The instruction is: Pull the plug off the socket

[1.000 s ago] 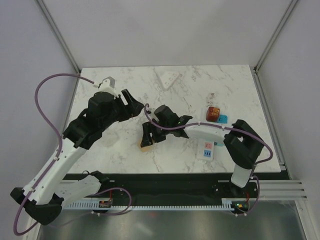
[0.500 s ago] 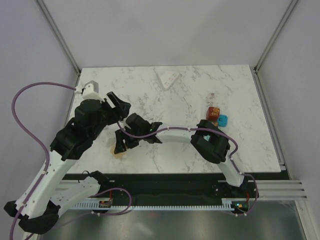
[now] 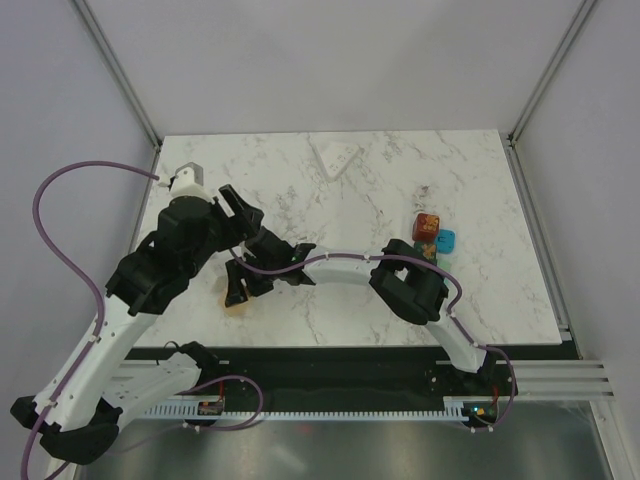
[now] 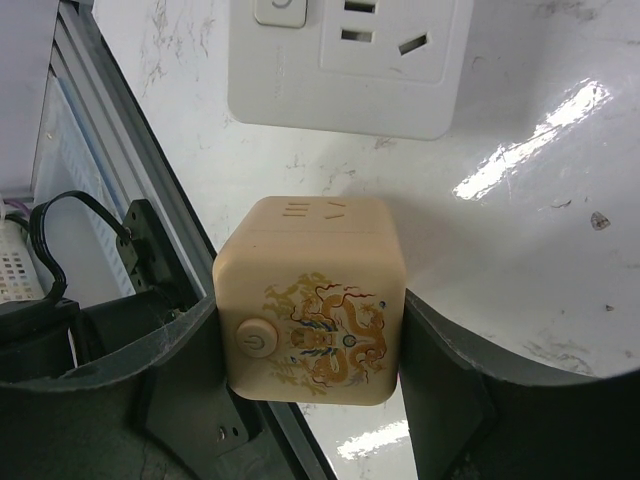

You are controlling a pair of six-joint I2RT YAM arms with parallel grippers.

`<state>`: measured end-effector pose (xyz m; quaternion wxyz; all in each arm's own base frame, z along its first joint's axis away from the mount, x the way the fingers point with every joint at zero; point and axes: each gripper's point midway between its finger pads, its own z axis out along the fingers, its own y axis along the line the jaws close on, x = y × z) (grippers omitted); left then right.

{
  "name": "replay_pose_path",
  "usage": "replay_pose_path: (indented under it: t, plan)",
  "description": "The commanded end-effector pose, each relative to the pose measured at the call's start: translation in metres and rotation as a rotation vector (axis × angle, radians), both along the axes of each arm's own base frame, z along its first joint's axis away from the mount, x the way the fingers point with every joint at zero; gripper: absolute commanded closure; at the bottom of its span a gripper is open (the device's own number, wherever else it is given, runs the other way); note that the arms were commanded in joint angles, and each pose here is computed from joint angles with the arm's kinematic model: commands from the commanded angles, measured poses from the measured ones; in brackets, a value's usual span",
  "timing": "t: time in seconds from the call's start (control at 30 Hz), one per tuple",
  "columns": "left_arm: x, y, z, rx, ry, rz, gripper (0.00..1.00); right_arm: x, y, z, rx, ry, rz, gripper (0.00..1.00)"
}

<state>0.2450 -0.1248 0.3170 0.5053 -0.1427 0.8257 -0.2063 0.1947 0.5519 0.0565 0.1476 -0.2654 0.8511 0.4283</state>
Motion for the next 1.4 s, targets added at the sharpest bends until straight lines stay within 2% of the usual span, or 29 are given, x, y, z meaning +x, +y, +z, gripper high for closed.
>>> replay_pose_path:
  t: [0.0,0.1,0.43,0.57,0.63,0.87,1.13,1.17,1.23,1.27,1.33,1.37]
  plan:
    - [0.002,0.004,0.011,-0.003,-0.035,0.023,0.18,0.005,0.007,0.013,0.023,-0.04,0.011,0.53]
    - [0.002,0.006,0.01,0.004,-0.034,0.027,0.18,0.005,0.004,0.013,0.018,-0.042,0.013,0.38]
    - [0.005,0.017,0.015,0.043,-0.052,0.071,0.17,0.001,-0.004,0.015,0.008,-0.057,0.029,0.14]
    - [0.005,0.021,0.019,0.062,-0.063,0.084,0.17,0.003,-0.004,0.023,0.019,-0.072,0.032,0.09]
    - [0.006,0.023,0.022,0.067,-0.069,0.094,0.17,0.002,-0.004,0.026,0.022,-0.077,0.036,0.02]
    - [0.006,0.032,0.031,0.087,-0.092,0.125,0.16,0.012,-0.015,0.062,0.06,-0.113,0.004,0.02]
    - [0.005,0.041,0.043,0.088,-0.118,0.166,0.16,0.036,-0.093,0.075,-0.015,-0.14,-0.132,0.02]
    - [0.007,0.039,0.04,0.091,-0.11,0.164,0.16,0.039,-0.116,0.06,-0.075,-0.14,-0.151,0.02]
    - [0.009,0.032,0.037,0.083,-0.096,0.141,0.18,0.047,-0.144,0.07,-0.109,-0.184,-0.216,0.02]
    - [0.012,0.027,0.03,0.09,-0.077,0.127,0.18,0.051,-0.172,0.055,-0.181,-0.162,-0.255,0.02]
    - [0.016,0.011,0.023,0.068,-0.059,0.068,0.26,0.066,-0.211,0.067,-0.234,-0.203,-0.374,0.02]
    - [0.022,0.001,0.01,0.076,-0.03,0.034,0.29,0.071,-0.244,0.057,-0.322,-0.188,-0.438,0.02]
